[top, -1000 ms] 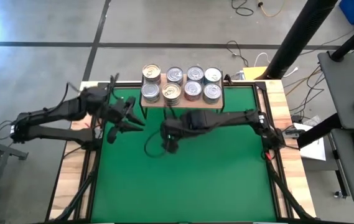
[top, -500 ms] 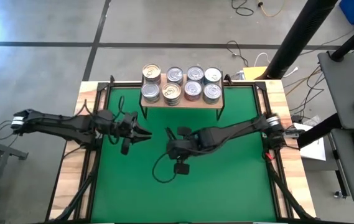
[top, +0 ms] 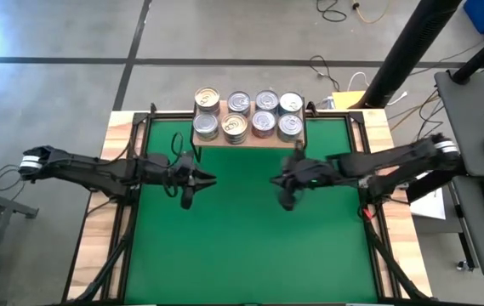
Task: Stack canned seafood by type on shelf
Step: Return to Home Position
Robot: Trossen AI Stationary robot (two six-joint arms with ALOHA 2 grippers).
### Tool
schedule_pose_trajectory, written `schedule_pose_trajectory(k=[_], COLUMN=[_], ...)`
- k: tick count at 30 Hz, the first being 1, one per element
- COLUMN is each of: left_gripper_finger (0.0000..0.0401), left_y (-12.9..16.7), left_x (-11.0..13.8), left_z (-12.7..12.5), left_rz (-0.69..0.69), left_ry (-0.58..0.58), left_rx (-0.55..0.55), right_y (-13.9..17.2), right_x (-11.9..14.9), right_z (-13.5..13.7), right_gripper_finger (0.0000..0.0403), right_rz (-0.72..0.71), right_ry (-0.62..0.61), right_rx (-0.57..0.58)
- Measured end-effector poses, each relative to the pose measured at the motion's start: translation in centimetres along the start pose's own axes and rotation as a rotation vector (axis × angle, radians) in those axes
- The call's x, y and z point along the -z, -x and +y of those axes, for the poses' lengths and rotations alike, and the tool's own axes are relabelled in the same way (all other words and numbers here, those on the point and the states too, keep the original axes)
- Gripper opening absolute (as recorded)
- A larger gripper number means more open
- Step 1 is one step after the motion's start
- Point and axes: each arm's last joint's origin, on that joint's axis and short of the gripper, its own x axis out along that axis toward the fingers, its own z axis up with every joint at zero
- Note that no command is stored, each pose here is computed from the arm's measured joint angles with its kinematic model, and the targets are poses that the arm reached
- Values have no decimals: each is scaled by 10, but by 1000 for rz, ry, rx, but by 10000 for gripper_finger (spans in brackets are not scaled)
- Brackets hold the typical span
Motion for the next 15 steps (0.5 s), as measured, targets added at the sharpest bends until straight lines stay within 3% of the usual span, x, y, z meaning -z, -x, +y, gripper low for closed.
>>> schedule_pose_trajectory(k=[5, 7, 11, 13, 15], left_gripper_finger=[77, 77, 77, 77, 77], left_y=[-18, -24, -29, -24, -14], left_x=[-2, -1, -4, -10, -9], left_z=[-1, -2, -6, -9, -9], left_rz=[31, 69, 65, 7, 0], left_ry=[-30, -39, -100, -136, -158], left_rx=[-12, -9, 105, 176, 194], right_y=[31, 37, 45, 50, 56], right_x=[19, 25, 43, 56, 72], right_z=[-18, -20, -18, -23, -32], right_gripper_finger=[13, 13, 13, 13, 13], right_rz=[-56, -112, -307, -395, -436], right_ry=[-40, -3, 221, 244, 232], right_rx=[-6, -44, -347, -458, -484])
